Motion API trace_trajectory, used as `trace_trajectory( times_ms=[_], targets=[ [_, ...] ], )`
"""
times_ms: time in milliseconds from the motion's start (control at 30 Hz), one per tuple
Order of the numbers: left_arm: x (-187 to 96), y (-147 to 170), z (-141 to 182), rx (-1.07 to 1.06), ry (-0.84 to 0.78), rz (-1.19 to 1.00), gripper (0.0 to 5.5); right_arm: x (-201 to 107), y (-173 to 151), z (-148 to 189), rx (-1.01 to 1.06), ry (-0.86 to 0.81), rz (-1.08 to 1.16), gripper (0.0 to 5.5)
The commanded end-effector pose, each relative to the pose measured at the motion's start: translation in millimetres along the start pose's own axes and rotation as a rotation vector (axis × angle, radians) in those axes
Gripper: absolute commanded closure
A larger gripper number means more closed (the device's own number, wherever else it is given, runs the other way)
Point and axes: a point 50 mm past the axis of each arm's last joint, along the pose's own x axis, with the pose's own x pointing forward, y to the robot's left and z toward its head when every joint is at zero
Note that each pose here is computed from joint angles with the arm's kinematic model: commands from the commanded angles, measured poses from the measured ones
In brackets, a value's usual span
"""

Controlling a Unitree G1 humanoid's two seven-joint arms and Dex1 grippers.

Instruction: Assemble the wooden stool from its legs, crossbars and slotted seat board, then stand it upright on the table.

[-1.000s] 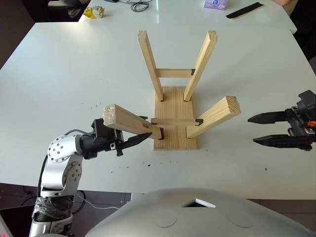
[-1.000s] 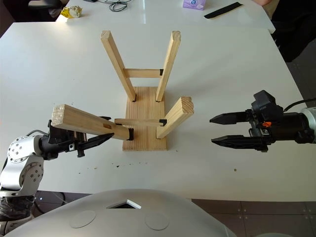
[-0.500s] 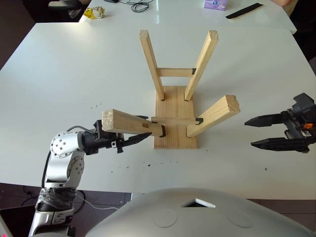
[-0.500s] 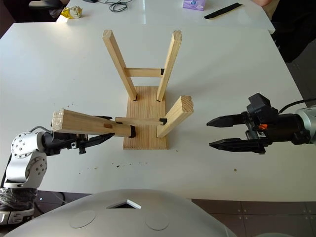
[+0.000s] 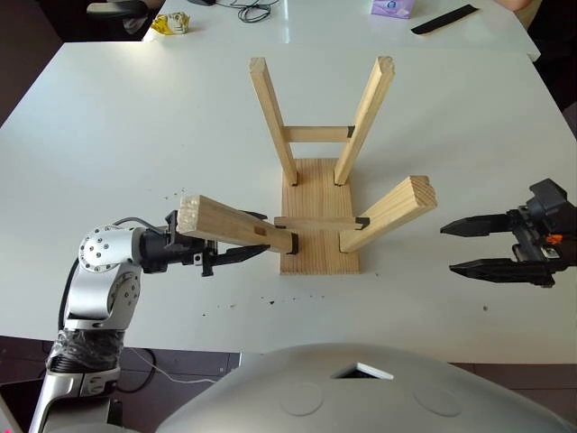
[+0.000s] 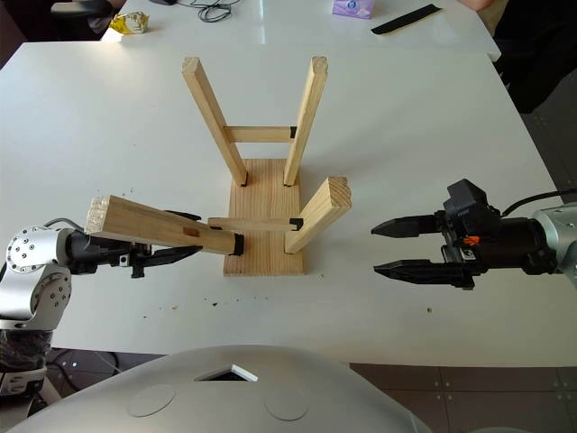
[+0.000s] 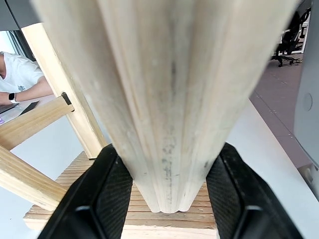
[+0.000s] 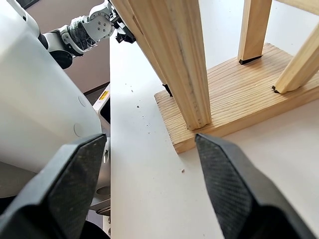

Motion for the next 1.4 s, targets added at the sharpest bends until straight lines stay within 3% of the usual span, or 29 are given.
trace_trajectory(
  times_ms=[33,767,1400],
  targets=[
    [-1,-4,-12,-0.054,0.058,-0.045,3.43,4,3,3,-0.023,-0.013,0.016,2.21],
    [12,20,-2,-0.176,0.159,-0.258,3.43,23,7,4,-0.083,-0.035,0.029,2.21],
    [25,18,3,-0.111,0.204,-0.335,3.43,42,9,1,-0.136,-0.059,-0.013,2.21]
  ],
)
